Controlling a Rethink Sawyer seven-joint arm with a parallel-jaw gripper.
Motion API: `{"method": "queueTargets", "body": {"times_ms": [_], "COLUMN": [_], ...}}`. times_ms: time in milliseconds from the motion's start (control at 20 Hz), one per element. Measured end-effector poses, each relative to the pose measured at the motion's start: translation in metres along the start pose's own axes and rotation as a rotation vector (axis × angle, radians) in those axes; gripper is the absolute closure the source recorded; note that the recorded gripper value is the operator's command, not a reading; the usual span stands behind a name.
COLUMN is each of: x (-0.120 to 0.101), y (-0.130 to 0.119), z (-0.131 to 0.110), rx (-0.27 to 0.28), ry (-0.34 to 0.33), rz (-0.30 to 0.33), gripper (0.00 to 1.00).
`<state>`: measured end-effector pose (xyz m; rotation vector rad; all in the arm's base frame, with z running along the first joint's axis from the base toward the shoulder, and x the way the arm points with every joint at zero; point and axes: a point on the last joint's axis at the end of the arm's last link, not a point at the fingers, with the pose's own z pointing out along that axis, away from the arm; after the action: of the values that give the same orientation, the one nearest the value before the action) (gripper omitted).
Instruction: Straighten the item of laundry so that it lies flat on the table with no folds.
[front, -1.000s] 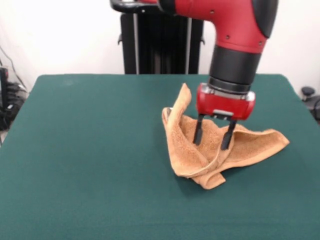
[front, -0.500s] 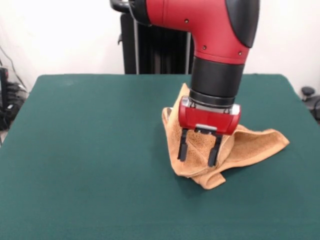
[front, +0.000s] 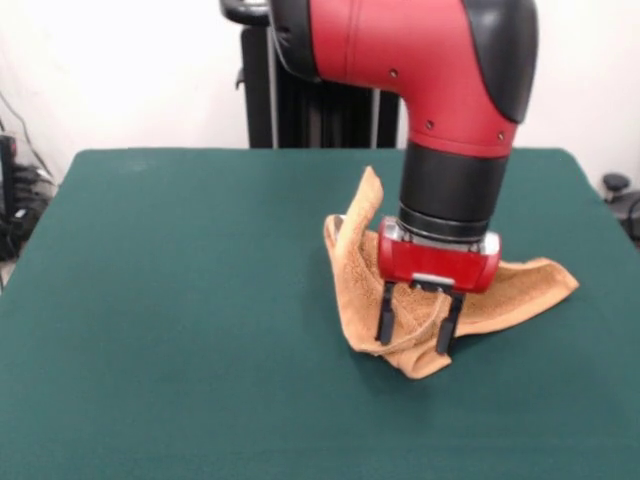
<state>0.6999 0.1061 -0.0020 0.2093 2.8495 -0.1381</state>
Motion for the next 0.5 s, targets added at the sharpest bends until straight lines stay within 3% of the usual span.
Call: {"method": "queueTargets", "body": {"times_ms": [300,500], "x": [0.026,0.025], "y": [0.013,0.013], "z": [0.029,0.038], "rx": [0.002,0.003], "ry": [0.031,0.007], "rz": [-0.035,-0.043], "gripper": [0.0,0.0]}}
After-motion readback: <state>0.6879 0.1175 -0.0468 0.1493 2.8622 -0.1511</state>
